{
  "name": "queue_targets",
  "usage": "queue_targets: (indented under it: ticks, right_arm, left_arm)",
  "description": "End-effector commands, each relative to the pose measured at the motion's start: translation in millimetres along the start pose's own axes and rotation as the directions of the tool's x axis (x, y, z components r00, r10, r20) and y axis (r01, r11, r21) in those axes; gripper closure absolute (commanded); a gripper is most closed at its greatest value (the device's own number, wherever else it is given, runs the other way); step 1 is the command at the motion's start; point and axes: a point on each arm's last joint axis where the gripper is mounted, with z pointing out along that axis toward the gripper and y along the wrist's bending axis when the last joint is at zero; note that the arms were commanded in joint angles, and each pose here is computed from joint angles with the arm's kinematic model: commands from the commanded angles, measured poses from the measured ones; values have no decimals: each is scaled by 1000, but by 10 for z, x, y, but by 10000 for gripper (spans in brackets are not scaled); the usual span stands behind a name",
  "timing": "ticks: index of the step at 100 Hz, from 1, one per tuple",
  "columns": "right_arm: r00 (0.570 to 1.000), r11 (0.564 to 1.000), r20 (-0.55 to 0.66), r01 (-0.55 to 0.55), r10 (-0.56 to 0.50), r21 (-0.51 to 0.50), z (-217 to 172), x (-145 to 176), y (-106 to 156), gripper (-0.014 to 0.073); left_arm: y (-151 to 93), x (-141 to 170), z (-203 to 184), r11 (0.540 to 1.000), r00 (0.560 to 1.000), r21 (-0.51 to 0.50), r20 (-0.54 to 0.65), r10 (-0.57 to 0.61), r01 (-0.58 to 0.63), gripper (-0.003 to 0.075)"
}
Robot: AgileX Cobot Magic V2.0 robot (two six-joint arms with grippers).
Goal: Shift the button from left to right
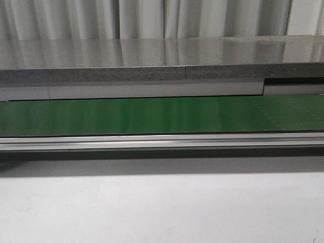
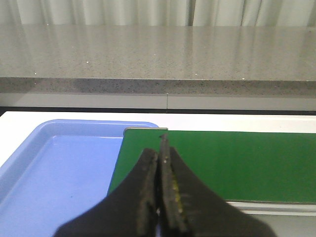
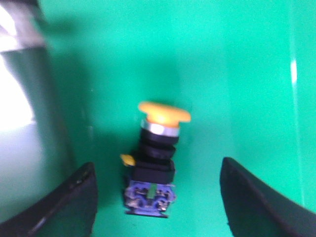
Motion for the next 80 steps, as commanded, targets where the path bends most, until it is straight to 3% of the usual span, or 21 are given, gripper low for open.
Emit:
queue_targets:
  ticks: [1, 18, 34, 58, 80]
  right_arm:
    - [975, 998, 214, -50, 57, -38, -550, -197, -7, 74]
    - [922, 989, 374, -52, 101, -139, -1070, -228, 207, 74]
    - [870, 976, 479, -6, 113, -218, -1488, -57, 436, 74]
    - [794, 949, 595, 78, 125, -304, -1810, 517, 696, 74]
    - [744, 933, 650, 104, 157, -345, -1933, 1214, 680, 74]
  left_arm:
    - [-4, -151, -14, 1000, 995, 4, 95, -9, 8, 741]
    - [-4, -151, -14, 1000, 995, 4, 95, -9, 8, 741]
    - [-4, -151, -14, 1000, 995, 4, 95, -9, 8, 741]
    - [-4, -151, -14, 1000, 995, 4, 95, -9, 8, 741]
    - [-4, -151, -14, 1000, 995, 4, 95, -9, 8, 741]
